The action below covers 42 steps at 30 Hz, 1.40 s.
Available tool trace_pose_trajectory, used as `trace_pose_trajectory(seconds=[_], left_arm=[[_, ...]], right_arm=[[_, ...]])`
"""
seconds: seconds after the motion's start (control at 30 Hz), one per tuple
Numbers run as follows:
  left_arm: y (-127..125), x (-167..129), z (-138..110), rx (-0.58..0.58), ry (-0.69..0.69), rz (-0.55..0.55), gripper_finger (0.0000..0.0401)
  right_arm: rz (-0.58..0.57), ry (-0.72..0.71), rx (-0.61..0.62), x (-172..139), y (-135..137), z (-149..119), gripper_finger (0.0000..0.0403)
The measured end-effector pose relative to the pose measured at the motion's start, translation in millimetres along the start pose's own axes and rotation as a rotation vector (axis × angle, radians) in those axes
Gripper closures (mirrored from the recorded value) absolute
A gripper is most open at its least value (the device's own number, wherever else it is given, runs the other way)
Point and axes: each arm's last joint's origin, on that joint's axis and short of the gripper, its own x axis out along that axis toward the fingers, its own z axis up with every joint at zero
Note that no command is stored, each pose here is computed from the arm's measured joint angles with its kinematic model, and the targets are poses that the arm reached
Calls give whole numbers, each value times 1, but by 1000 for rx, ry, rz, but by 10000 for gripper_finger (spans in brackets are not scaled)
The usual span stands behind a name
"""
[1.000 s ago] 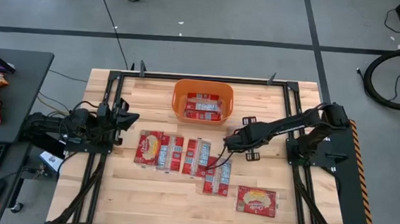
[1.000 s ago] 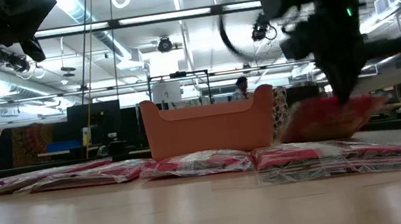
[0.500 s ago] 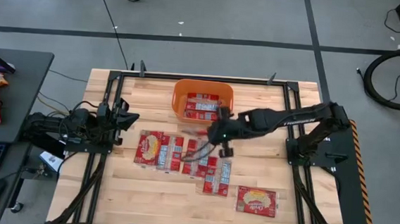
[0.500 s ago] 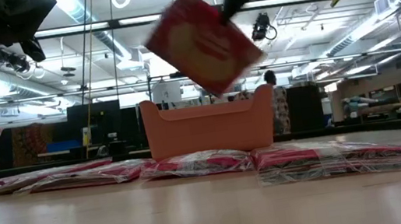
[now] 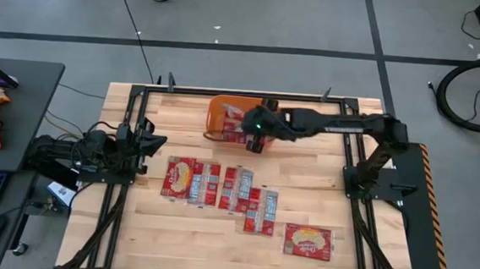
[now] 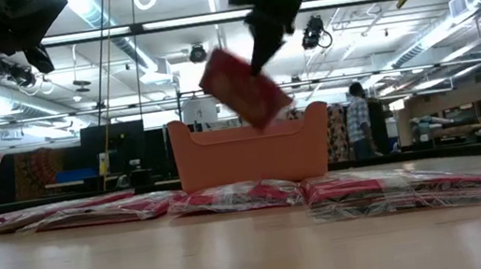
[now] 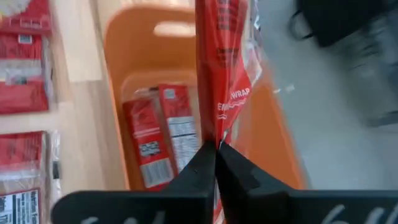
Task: Sort popcorn bags into baskets
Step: Put the red popcorn bag into the orange bin
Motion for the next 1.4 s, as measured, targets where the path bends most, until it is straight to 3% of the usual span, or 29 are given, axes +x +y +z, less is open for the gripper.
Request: trace_pose_trajectory(seconds=[0.17, 0.27, 0.37, 0.67, 0.9, 1.13, 1.23, 1.4], left_arm=[[0, 0, 0, 1, -3, 6, 383], [0, 0, 0, 2, 0, 7, 383], [0, 0, 0, 18, -1, 7, 383], [0, 0, 0, 21, -2, 7, 383], [0, 0, -1, 5, 6, 8, 383], [0, 0, -1, 5, 4, 7, 383], [0, 0, 0, 4, 4, 7, 383], [0, 0, -1, 7, 5, 7, 383]], right_arm=[[127, 82, 6, 32, -7, -1, 321], [158, 97, -9, 21, -9, 7, 281], [262, 95, -51, 3, 2, 14, 258], [466, 72, -257, -36, 65, 7, 254], [509, 127, -537, -52, 134, -34, 255], [586, 163, -706, -61, 178, -80, 252], [591, 222, -661, -66, 188, -94, 246], [637, 324, -401, -81, 203, -103, 232]])
